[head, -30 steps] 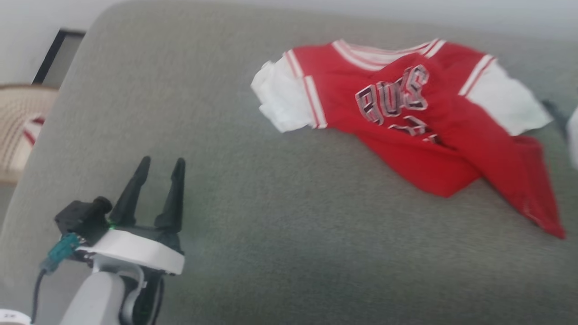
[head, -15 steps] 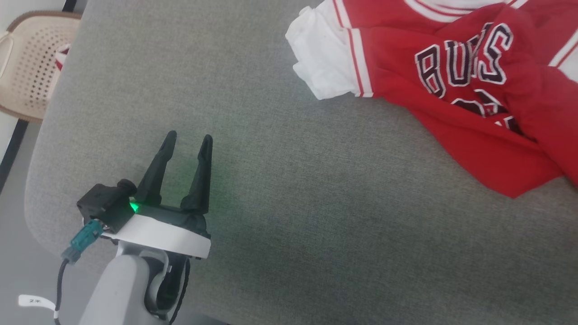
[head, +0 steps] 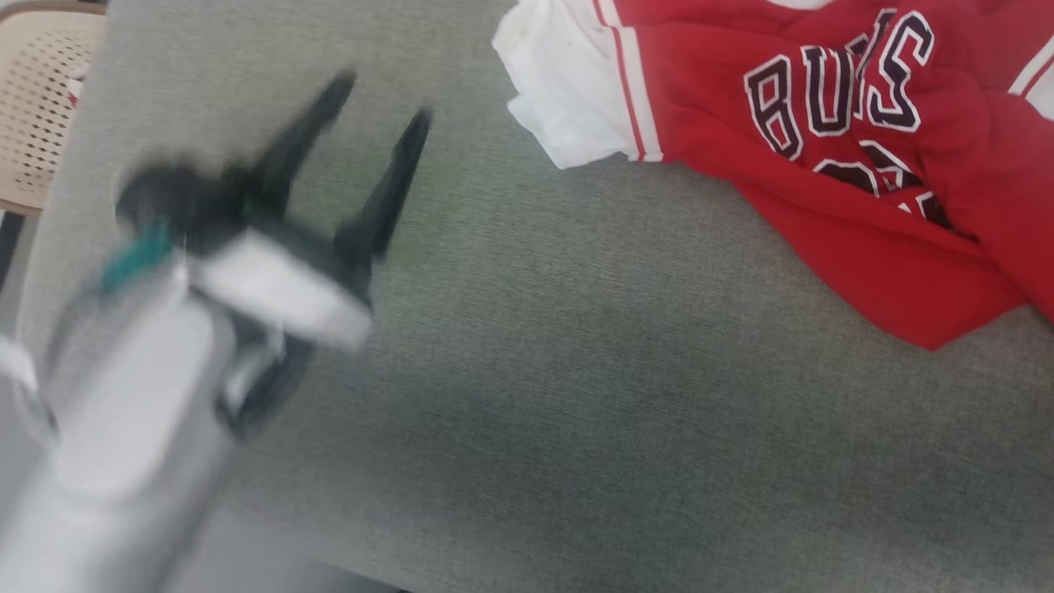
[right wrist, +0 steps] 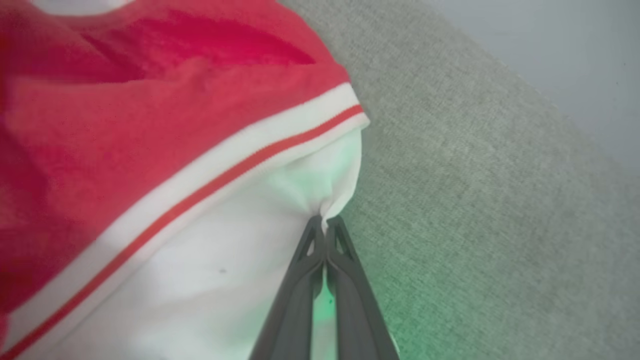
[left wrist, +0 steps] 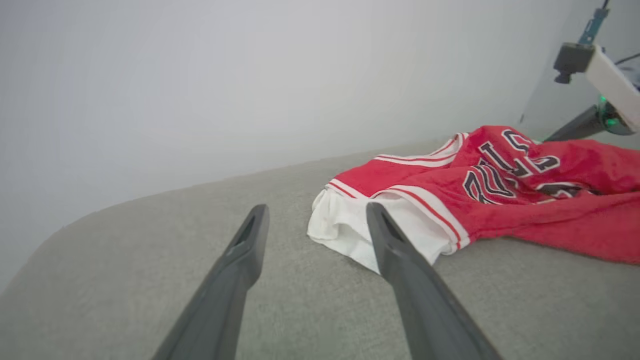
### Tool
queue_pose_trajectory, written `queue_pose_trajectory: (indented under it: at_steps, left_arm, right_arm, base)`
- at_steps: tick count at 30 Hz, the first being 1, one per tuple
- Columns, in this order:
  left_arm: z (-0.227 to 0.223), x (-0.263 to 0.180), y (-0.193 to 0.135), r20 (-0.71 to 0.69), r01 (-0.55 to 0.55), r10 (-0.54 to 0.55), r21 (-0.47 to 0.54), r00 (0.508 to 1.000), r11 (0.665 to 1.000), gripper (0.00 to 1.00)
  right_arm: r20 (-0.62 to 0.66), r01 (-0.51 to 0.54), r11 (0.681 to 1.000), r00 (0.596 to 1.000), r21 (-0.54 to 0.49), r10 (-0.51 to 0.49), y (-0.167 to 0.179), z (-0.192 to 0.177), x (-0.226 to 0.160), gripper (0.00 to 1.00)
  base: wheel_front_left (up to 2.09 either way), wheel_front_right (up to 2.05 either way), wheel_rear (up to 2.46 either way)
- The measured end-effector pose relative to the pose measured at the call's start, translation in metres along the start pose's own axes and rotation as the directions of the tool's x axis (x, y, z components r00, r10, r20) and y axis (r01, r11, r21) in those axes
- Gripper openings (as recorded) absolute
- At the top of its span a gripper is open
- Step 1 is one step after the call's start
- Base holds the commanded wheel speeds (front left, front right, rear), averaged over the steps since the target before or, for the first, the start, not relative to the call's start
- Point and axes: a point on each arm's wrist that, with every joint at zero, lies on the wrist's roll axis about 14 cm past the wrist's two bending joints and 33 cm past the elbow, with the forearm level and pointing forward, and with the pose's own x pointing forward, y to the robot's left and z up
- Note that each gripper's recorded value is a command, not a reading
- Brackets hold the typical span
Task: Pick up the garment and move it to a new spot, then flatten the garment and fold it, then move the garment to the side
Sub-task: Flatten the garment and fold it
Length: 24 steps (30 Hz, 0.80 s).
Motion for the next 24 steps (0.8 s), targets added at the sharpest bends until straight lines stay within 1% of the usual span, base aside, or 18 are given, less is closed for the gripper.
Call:
queue_pose_trajectory:
  at_steps: [3, 4, 6, 7, 8, 9, 13, 17, 18, 19, 21, 24]
  left_arm:
    - [0.007, 0.038, -0.010, -0.087, 0.122, -0.116, 0.069, 0.990, 0.990, 1.00]
    - [0.009, 0.050, -0.013, -0.108, 0.144, -0.138, 0.050, 0.985, 0.988, 1.00]
    - [0.001, 0.071, -0.019, -0.216, 0.182, -0.177, 0.002, 0.960, 0.983, 1.00]
    - [-0.011, 0.085, -0.023, -0.333, 0.190, -0.205, -0.077, 0.921, 0.979, 1.00]
    - [-0.018, 0.089, -0.026, -0.396, 0.198, -0.226, -0.111, 0.890, 0.974, 1.00]
    - [-0.023, 0.094, -0.026, -0.443, 0.191, -0.235, -0.143, 0.865, 0.971, 1.00]
    - [-0.033, 0.116, -0.018, -0.556, 0.143, -0.232, -0.200, 0.798, 0.969, 1.00]
    - [-0.047, 0.136, -0.021, -0.611, 0.104, -0.246, -0.259, 0.752, 0.960, 1.00]
    - [-0.052, 0.140, -0.023, -0.629, 0.103, -0.246, -0.255, 0.737, 0.961, 1.00]
    - [-0.058, 0.143, -0.024, -0.654, 0.105, -0.245, -0.246, 0.715, 0.963, 1.00]
    - [-0.074, 0.143, -0.030, -0.698, 0.096, -0.256, -0.260, 0.668, 0.961, 1.00]
    - [-0.095, 0.136, -0.039, -0.768, 0.090, -0.282, -0.283, 0.575, 0.955, 1.00]
  right_arm:
    - [0.000, 0.001, 1.000, 1.000, 0.006, -0.001, -0.004, 0.003, 0.004, 0.00]
    - [0.001, 0.001, 1.000, 1.000, 0.005, -0.001, -0.005, 0.004, 0.006, 0.00]
    - [0.002, 0.000, 1.000, 1.000, 0.004, 0.000, -0.006, 0.005, 0.009, 0.00]
    - [-0.001, -0.001, 1.000, 1.000, 0.001, 0.001, -0.007, 0.006, 0.012, 0.00]
    - [0.001, -0.001, 1.000, 1.000, 0.000, 0.001, -0.008, 0.007, 0.013, 0.00]
    - [-0.001, -0.002, 1.000, 1.000, -0.001, 0.002, -0.009, 0.006, 0.014, 0.00]
    - [-0.009, -0.008, 1.000, 1.000, -0.013, 0.008, -0.009, 0.007, 0.018, 0.00]
    - [-0.014, -0.012, 0.999, 1.000, -0.030, 0.012, -0.010, 0.007, 0.022, 0.00]
    - [-0.015, -0.013, 0.999, 1.000, -0.032, 0.013, -0.010, 0.007, 0.023, 0.00]
    - [-0.015, -0.015, 0.999, 1.000, -0.031, 0.014, -0.011, 0.007, 0.024, 0.00]
    - [-0.015, -0.014, 0.999, 1.000, -0.037, 0.013, -0.012, 0.006, 0.025, 0.00]
    - [-0.016, -0.016, 0.999, 1.000, -0.043, 0.015, -0.012, 0.005, 0.026, 0.00]
  base:
    - [0.00, 0.00, 0.00]
    - [0.00, 0.00, 0.00]
    - [0.00, 0.00, 0.00]
    - [0.00, 0.00, 0.00]
    - [0.00, 0.00, 0.00]
    - [0.00, 0.00, 0.00]
    - [0.00, 0.00, 0.00]
    - [0.00, 0.00, 0.00]
    - [0.00, 0.00, 0.00]
    - [0.00, 0.00, 0.00]
    - [0.00, 0.00, 0.00]
    - [0.00, 0.00, 0.00]
